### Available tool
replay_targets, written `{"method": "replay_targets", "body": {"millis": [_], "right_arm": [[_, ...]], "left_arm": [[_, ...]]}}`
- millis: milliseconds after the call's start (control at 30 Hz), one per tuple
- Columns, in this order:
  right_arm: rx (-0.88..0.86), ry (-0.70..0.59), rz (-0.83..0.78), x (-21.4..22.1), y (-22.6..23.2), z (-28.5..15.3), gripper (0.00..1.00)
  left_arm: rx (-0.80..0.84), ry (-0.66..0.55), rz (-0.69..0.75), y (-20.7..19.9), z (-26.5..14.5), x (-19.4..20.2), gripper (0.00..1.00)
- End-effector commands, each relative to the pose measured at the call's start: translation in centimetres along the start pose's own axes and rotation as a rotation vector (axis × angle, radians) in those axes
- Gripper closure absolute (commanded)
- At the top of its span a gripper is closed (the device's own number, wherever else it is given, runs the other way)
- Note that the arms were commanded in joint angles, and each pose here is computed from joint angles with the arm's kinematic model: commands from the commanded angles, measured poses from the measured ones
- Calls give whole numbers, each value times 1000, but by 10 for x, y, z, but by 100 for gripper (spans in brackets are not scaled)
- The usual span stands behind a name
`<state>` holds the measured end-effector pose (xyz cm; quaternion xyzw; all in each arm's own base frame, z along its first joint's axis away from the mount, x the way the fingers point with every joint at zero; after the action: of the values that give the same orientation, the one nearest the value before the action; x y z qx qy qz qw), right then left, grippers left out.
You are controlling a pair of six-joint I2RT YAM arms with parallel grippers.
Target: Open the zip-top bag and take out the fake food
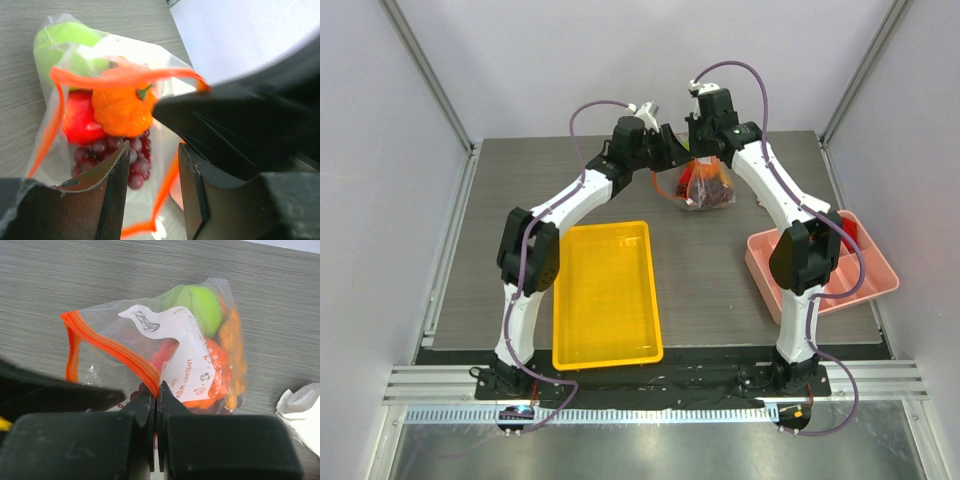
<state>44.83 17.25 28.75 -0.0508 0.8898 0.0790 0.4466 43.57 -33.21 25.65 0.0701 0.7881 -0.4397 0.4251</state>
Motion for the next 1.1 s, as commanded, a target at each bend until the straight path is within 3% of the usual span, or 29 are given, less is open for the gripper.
{"method": "replay_targets", "body": {"millis": [0, 200, 333, 433, 667, 700, 867, 967, 1000, 1067], "right_arm": [[-54, -72, 36, -21, 7, -14, 98], [-84, -76, 60, -23, 11, -19, 98], [-95, -73, 63, -23, 11, -19, 99], [-113, -67, 71, -23, 13, -18, 99], [-189, -69, 90, -29, 16, -22, 99], [-193, -68, 94, -29, 17, -23, 99], [-227, -76, 101, -35, 18, -26, 99], [-216, -71, 101, -33, 16, -24, 98], [-213, -71, 99, -32, 15, -24, 99], [-178, -68, 97, -30, 11, -22, 98]], "left_arm": [[48, 53, -38, 10, 22, 5, 56], [148, -37, -137, 25, 27, 7, 61], [171, -13, -179, 29, 34, 14, 41], [190, -19, -202, 35, 41, 19, 35], [257, -25, -228, 47, 65, 23, 30], [275, -43, -227, 49, 68, 23, 26], [356, -122, -278, 55, 73, 23, 26], [378, -146, -287, 57, 74, 21, 39], [384, -160, -284, 56, 73, 18, 51], [365, -163, -273, 57, 67, 16, 66]]}}
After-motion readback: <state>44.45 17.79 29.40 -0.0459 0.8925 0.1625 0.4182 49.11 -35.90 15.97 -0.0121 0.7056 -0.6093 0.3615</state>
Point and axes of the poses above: each gripper's point midway between its finger pads, its own z axis out along the fingers, its own y axis along the line the jaws close on, x = y × z, the point moved 9 cm from there along -z, back along the fingers, and after that the axes turned 5 degrees about z, right-handed, at the moved point
